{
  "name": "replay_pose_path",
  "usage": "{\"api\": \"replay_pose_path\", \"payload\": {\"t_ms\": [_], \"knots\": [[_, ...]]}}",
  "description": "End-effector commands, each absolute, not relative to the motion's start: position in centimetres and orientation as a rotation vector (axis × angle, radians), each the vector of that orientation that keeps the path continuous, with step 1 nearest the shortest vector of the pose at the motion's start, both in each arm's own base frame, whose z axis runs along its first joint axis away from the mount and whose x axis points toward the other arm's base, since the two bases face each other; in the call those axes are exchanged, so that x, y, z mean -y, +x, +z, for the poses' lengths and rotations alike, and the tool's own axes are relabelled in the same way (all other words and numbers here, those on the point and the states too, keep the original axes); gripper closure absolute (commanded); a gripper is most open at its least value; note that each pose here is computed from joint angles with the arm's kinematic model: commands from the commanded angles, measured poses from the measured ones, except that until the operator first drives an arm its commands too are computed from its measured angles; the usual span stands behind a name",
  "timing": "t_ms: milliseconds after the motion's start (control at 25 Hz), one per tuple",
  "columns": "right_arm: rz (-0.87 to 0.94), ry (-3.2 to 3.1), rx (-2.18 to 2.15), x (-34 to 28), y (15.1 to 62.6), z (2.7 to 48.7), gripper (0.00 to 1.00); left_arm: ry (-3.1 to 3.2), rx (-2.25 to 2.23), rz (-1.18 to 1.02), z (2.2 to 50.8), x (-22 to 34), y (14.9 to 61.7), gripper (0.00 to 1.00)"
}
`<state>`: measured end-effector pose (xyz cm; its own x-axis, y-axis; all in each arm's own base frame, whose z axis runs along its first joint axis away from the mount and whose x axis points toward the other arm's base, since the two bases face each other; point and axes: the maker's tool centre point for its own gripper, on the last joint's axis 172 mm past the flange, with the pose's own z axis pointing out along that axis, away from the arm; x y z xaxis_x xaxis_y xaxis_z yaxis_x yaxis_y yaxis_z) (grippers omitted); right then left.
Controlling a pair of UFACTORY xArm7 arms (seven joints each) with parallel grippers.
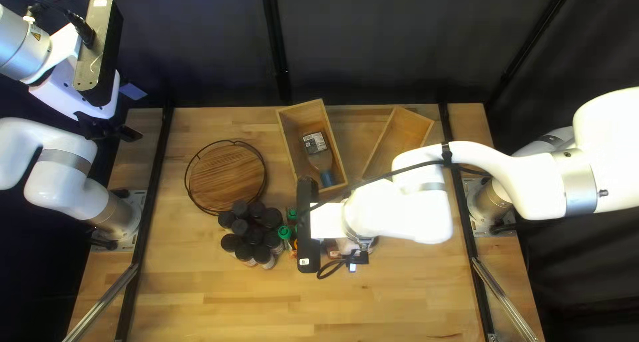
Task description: Separate condiments, baby food and spices and place it in 3 different racks/containers
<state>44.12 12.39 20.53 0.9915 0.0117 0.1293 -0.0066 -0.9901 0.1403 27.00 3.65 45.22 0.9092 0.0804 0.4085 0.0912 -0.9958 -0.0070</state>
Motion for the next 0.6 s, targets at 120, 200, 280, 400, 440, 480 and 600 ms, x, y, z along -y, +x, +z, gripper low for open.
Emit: {"api": "replay_pose_path", "payload": {"t_ms": [120,200,280,400,440,480,600], "knots": [[0.185,3.005,0.014,-12.1,44.1,19.7,0.07,-3.044,0.137,-0.65,45.2,-3.6,27.0,0.0],[0.182,3.008,0.019,-12.0,44.1,19.4,0.2,-3.044,0.137,-0.65,45.2,-3.6,27.0,0.0],[0.181,3.01,0.022,-11.9,44.3,19.3,0.58,-3.044,0.137,-0.65,45.2,-3.6,27.0,0.0],[0.178,3.009,0.024,-11.9,44.3,19.2,0.94,-3.044,0.137,-0.65,45.2,-3.6,27.0,0.0],[0.178,3.009,0.026,-11.9,44.3,19.2,0.95,-3.044,0.137,-0.65,45.2,-3.6,27.0,0.0],[0.179,3.009,0.026,-11.9,44.3,19.3,0.95,-3.044,0.137,-0.65,45.2,-3.6,27.0,0.0],[0.184,3.012,0.017,-12.3,44.4,20.5,0.96,-3.044,0.137,-0.65,45.2,-3.6,27.0,0.0]]}}
